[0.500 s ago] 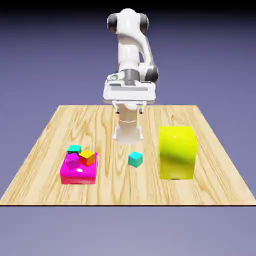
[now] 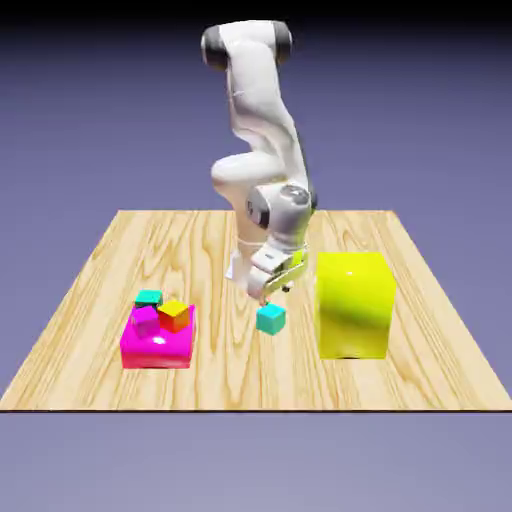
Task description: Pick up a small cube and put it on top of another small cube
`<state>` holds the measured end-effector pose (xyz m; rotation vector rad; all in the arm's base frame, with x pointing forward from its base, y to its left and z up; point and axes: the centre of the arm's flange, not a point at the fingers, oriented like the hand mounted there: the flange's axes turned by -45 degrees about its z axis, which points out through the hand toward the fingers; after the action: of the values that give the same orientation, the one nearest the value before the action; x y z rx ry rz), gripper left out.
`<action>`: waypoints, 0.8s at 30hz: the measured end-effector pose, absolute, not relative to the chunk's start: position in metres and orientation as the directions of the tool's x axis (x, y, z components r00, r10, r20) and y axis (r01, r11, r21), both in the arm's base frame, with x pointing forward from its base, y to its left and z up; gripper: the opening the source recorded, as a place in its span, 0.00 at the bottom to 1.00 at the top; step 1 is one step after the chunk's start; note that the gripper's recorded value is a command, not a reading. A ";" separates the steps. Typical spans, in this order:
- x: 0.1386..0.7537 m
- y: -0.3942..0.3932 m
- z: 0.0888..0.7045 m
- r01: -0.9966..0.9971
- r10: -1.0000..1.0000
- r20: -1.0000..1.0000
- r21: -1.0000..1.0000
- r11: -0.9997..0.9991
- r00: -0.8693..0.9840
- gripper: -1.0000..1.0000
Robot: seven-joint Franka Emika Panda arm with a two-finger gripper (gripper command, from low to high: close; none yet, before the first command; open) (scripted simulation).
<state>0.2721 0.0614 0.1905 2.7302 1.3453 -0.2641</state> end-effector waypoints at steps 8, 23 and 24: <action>0.268 0.056 0.137 0.793 0.778 -0.192 0.002 -0.609 0.598 0.50; 0.272 0.062 0.197 0.793 0.778 -0.192 0.000 -0.609 0.598 0.00; 0.272 0.062 0.197 0.793 0.778 -0.192 0.000 -0.609 0.598 0.00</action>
<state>0.2716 0.0617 0.1971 2.7313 1.3463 -0.2650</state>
